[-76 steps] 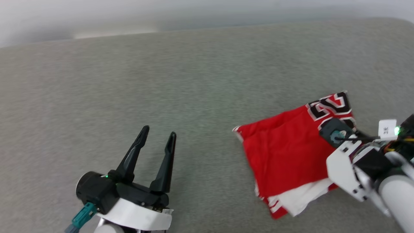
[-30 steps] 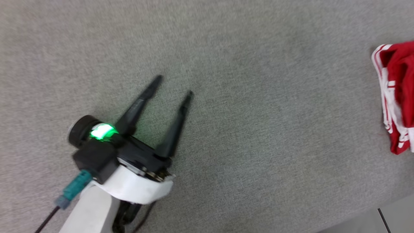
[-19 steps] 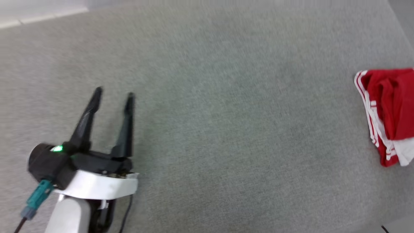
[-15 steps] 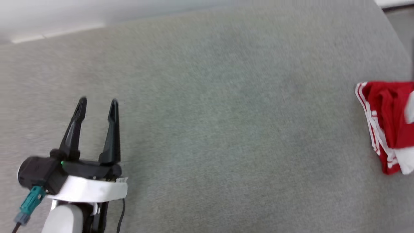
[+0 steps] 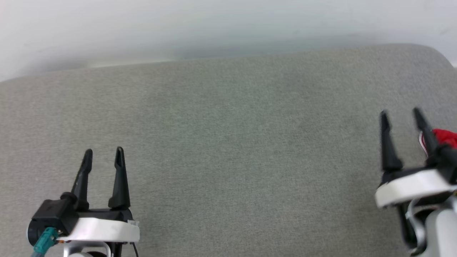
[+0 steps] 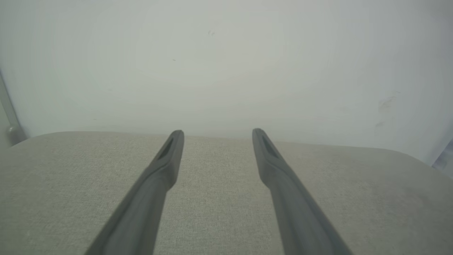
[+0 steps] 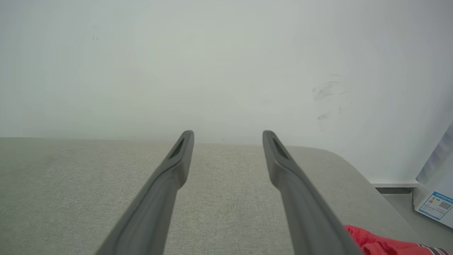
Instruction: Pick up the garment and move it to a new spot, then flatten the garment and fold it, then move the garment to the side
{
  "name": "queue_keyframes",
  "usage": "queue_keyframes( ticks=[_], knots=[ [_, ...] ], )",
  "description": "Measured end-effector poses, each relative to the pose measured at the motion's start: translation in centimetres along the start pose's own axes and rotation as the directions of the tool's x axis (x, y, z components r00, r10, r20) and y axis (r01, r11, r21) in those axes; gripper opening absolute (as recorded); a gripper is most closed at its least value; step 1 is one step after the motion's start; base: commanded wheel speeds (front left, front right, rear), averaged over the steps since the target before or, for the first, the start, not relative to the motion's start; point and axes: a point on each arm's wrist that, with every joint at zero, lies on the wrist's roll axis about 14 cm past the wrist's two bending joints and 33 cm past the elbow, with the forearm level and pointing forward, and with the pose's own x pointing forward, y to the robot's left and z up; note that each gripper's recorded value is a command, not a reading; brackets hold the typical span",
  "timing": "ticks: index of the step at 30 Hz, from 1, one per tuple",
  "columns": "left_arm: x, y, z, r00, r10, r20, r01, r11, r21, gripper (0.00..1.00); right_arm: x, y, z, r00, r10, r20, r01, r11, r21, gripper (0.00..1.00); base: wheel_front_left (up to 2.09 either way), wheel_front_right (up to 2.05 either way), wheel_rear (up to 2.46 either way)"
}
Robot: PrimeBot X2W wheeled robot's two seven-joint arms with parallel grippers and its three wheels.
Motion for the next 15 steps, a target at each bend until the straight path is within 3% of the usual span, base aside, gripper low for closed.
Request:
queue_keyframes(
  ticks=[7,15],
  knots=[
    [-1.6,0.2,0.2,1.0,0.015,-0.009,-0.015,1.0,0.011,1.0,-2.4,3.0,-0.8,0.999,0.039,0.029,-0.042,0.994,0.103,1.0,0.0,0.0,0.0],
    [-2.2,0.1,0.0,1.0,0.024,-0.017,-0.024,1.0,0.004,1.0,-3.7,3.6,-1.3,0.999,0.042,0.026,-0.045,0.99,0.133,1.0,0.0,0.0,0.0]
  ],
)
